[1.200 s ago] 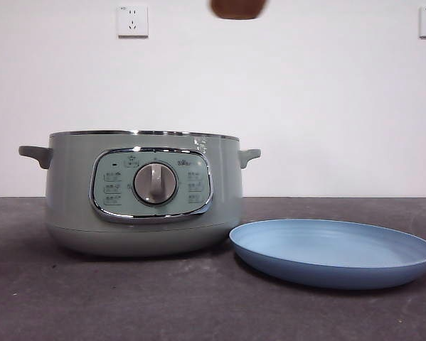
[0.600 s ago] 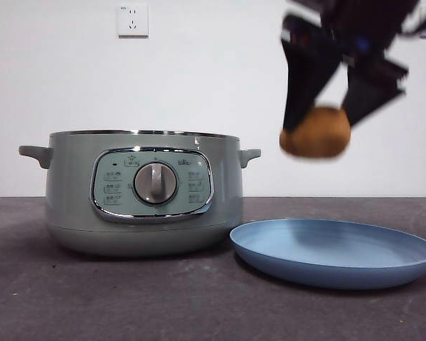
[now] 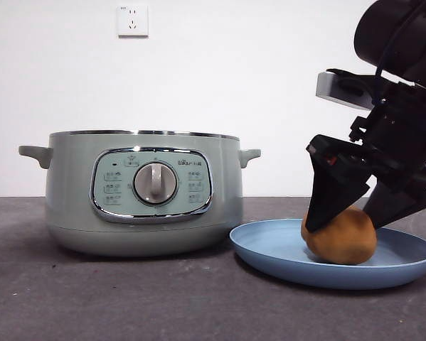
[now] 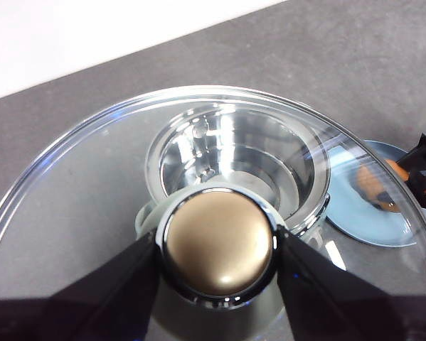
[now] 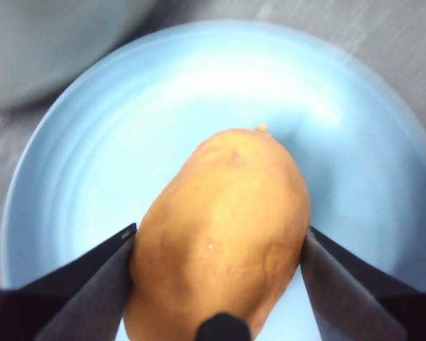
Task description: Take the potato out from the steamer,put the potato on the plate,close the lid
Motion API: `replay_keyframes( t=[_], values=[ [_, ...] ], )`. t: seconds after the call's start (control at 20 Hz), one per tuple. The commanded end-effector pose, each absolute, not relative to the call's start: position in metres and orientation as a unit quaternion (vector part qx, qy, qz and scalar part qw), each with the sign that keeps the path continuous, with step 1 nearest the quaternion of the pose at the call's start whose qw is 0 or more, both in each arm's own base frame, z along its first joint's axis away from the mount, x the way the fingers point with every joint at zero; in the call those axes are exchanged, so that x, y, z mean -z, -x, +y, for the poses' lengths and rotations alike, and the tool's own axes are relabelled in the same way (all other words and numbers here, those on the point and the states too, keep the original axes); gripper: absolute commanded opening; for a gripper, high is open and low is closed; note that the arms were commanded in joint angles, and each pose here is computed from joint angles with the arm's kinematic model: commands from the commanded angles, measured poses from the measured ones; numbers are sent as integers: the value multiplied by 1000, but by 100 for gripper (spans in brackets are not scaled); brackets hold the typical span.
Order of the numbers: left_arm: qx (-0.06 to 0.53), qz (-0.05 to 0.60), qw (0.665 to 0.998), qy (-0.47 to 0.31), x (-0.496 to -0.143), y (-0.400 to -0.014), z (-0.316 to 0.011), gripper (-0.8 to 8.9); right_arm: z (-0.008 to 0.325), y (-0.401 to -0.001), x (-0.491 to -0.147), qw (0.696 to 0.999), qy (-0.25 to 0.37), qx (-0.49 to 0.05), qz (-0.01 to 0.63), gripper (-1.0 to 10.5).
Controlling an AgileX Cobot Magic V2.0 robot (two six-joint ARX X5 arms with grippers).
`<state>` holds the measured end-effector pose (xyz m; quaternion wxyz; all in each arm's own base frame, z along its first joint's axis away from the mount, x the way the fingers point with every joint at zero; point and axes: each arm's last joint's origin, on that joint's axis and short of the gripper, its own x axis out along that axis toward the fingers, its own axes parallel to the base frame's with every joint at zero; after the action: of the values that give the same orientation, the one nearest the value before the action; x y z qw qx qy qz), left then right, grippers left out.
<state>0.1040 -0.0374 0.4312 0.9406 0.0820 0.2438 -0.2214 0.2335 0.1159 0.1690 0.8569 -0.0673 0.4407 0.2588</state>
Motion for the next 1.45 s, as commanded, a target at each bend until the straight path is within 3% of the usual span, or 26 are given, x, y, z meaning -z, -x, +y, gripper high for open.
replay_keyframes(
  t=[0.05, 0.15, 0.2, 0.35, 0.4, 0.8, 1.15, 1.45],
  values=[
    [246, 216, 942, -72, -437, -115, -43, -12, 116, -233, -166, 854, 60, -264, 444, -10],
    [257, 217, 939, -69, -436, -128, -48, -12, 116, -233, -166, 853, 56, -261, 448, 14],
    [257, 218, 939, -69, -435, -135, -50, -12, 116, -233, -165, 853, 54, -259, 450, 83],
    [273, 228, 932, -67, -429, -160, -59, -12, 116, -233, -165, 853, 41, -250, 456, 576],
    [282, 230, 929, -67, -427, -168, -62, -12, 116, -233, -165, 853, 38, -249, 456, 603],
    [300, 247, 917, -88, -399, -235, -91, -12, 117, -235, -191, 873, 28, -251, 417, 599],
    [316, 273, 902, -105, -367, -277, -116, -12, 101, -207, -263, 929, 15, -231, 288, 599],
    [322, 295, 893, -108, -341, -301, -130, -12, 82, -169, -312, 954, -2, -231, 193, 599]
  ],
)
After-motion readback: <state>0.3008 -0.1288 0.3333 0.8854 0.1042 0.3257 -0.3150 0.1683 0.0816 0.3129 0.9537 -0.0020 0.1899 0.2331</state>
